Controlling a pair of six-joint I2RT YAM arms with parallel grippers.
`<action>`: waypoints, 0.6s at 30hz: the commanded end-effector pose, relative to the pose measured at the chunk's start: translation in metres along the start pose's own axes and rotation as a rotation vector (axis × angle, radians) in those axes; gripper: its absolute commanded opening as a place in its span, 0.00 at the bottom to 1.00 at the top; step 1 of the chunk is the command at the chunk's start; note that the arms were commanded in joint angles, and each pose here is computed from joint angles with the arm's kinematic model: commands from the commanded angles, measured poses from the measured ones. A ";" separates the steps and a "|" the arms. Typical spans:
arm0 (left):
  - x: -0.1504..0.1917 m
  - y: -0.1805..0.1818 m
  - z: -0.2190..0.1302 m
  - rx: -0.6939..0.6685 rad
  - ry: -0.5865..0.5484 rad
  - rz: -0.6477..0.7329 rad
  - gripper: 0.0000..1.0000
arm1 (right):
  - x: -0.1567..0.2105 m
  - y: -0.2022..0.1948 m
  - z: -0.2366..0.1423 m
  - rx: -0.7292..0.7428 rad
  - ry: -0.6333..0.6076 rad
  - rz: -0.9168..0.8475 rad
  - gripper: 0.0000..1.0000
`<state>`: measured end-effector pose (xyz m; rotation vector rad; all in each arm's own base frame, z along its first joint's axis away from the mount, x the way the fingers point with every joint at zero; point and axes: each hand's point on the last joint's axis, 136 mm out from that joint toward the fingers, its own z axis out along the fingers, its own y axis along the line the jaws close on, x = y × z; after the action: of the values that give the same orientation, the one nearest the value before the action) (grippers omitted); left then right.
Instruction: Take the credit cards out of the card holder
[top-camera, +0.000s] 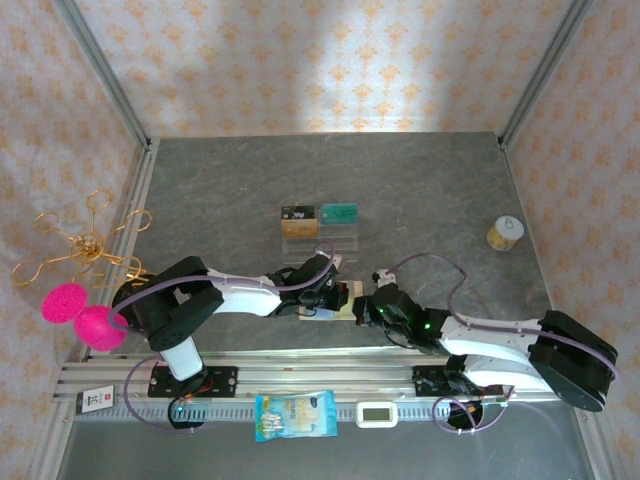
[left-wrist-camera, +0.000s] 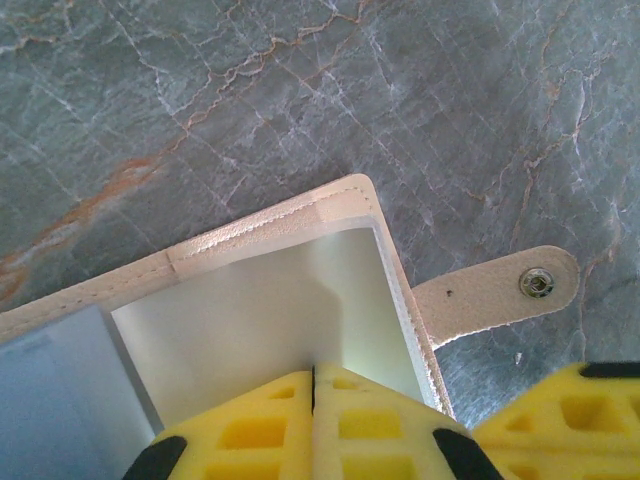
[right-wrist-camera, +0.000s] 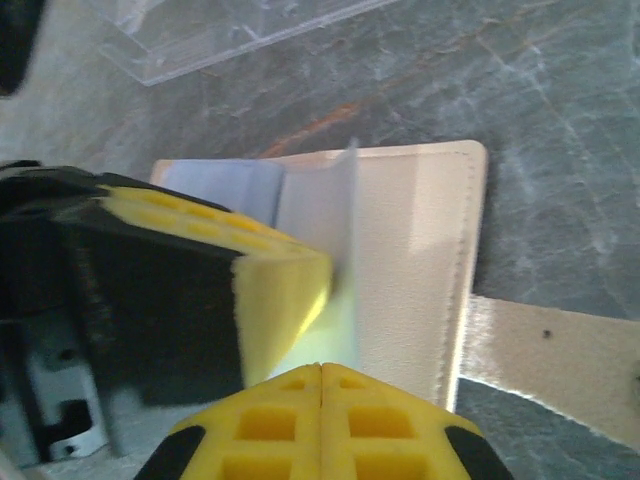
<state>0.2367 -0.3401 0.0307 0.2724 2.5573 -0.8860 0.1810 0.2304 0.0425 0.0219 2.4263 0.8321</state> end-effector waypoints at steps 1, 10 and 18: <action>-0.008 -0.007 -0.013 0.014 -0.044 0.010 0.00 | 0.002 -0.015 0.005 0.082 0.009 0.007 0.00; -0.026 0.014 -0.081 -0.042 -0.269 -0.020 0.15 | 0.004 -0.042 0.010 0.251 0.029 -0.011 0.00; -0.012 0.077 -0.106 -0.171 -0.313 -0.111 0.16 | -0.022 -0.015 0.002 0.249 -0.003 -0.046 0.07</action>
<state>0.2408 -0.2338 0.0800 -0.0025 2.3321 -0.7525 0.1932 0.2215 0.0295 0.0595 2.5293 0.5864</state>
